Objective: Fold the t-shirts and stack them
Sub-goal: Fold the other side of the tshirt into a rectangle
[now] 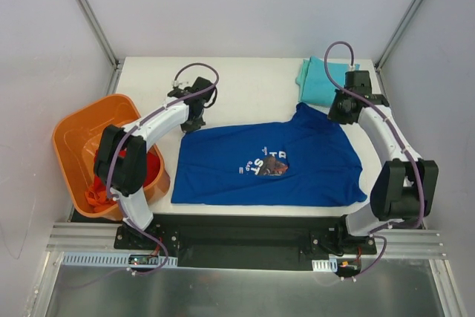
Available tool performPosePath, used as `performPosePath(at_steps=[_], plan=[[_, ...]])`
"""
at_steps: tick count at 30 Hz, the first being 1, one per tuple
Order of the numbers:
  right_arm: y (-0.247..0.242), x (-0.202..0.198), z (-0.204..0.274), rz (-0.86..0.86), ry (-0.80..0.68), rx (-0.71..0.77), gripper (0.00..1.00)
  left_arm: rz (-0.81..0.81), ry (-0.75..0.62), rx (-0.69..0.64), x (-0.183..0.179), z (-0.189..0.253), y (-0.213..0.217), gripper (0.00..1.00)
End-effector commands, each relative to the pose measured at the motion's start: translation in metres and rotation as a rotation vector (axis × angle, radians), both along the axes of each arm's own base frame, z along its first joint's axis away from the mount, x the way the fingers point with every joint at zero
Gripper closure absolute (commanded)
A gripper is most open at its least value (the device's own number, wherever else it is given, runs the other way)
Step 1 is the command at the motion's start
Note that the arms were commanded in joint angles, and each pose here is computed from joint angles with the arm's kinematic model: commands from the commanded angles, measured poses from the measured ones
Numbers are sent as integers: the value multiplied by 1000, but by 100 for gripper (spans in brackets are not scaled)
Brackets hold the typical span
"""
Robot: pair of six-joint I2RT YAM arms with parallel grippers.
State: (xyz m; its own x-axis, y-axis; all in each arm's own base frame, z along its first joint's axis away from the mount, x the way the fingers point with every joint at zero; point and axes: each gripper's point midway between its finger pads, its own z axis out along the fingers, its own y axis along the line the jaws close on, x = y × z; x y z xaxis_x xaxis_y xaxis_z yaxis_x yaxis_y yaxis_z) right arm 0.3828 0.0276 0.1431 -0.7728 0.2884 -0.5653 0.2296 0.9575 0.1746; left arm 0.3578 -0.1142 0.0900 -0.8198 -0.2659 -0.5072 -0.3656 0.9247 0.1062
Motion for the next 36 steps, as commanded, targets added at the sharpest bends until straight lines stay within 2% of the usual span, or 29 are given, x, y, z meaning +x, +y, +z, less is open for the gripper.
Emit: performPosePath(at_steps=[1,9,18,28,36], plan=[[-10,-41,17,-40,-24,-49,99,44,-59,16,-19,16,10,100],[-34,-113,18,-141,15,-130,99,46,-111,-7,-51,17,12,100],[-54,-170,11,-211,91,-208,99,59,-114,-27,-81,7,18,100],[-65,-199,19,-243,120,-244,99,57,-130,-47,-95,7,21,100],[-57,-225,8,-222,206,-208,92,41,-97,-67,-107,-2,18,100]])
